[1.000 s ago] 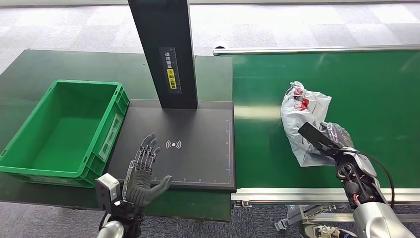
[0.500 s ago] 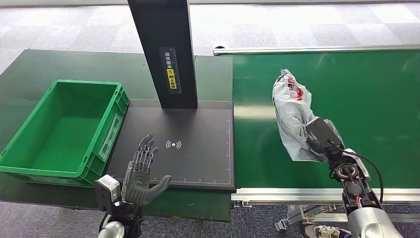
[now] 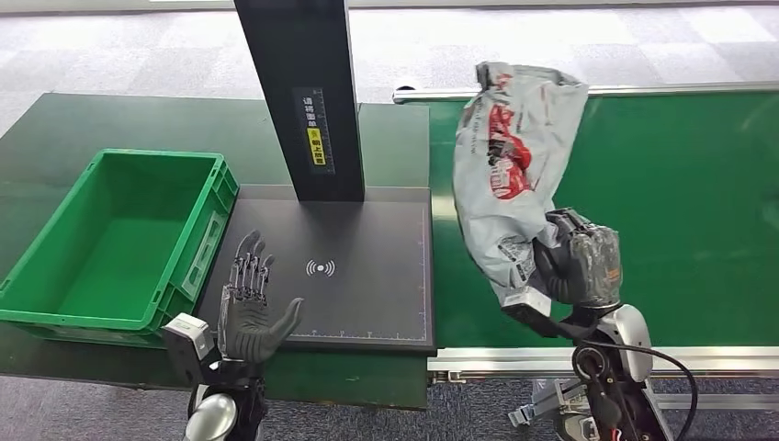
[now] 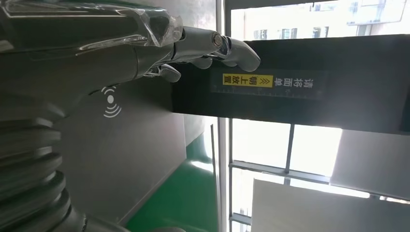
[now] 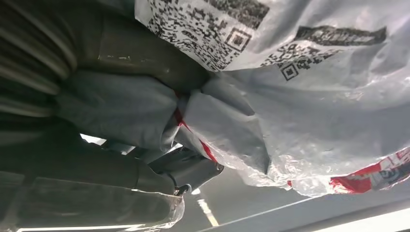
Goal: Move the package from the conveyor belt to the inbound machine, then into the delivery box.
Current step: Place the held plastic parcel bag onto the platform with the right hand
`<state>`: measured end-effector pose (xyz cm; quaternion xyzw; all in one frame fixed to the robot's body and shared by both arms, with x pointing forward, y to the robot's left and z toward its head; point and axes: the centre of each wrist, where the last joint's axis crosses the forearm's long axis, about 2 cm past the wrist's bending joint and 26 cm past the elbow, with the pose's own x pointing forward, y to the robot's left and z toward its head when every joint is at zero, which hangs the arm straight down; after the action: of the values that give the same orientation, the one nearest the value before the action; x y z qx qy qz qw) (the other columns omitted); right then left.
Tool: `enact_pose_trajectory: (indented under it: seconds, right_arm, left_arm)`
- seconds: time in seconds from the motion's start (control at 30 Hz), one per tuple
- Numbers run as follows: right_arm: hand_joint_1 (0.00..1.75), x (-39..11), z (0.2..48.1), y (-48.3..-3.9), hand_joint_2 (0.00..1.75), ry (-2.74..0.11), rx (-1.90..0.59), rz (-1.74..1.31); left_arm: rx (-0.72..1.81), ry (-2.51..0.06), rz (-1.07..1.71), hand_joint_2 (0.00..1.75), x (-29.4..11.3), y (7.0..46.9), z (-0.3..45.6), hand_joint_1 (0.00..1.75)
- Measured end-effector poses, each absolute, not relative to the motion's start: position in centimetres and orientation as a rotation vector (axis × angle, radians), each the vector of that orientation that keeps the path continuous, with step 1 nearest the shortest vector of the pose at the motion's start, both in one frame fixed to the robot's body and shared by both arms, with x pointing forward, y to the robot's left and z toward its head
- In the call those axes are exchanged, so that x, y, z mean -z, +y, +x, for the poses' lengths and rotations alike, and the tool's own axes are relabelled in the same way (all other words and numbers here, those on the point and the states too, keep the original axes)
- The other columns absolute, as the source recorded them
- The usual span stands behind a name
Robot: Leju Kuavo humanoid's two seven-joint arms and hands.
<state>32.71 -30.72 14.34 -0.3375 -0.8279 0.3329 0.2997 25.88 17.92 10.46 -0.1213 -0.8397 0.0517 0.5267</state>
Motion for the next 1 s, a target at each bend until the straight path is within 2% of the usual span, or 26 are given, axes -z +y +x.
enact_pose_trajectory:
  seconds: [0.2,0.53,0.67,0.83,1.0]
  right_arm:
    - [1.75,-13.3,32.8,-26.6,1.75,-2.183,-1.177,-0.734]
    - [1.75,-10.1,35.1,-23.1,1.75,-1.764,-1.714,-0.48]
    - [1.75,-10.5,37.2,-22.2,1.75,-1.723,-1.704,-0.477]
    - [1.75,-11.9,39.1,-20.5,1.75,-1.844,-1.556,-0.451]
    - [1.75,-12.0,39.3,-18.6,1.75,-1.915,-1.529,-0.367]
  left_arm:
    - [-0.137,-2.02,-0.316,1.75,-10.6,17.7,26.7,0.0]
    - [-0.204,-2.042,-0.296,1.75,-11.2,17.7,28.3,0.0]
    - [-0.217,-2.04,-0.295,1.75,-11.4,17.6,28.4,0.0]
    - [-0.207,-2.036,-0.311,1.75,-11.5,17.2,28.4,0.0]
    - [-0.194,-2.036,-0.329,1.75,-11.7,16.8,28.5,0.0]
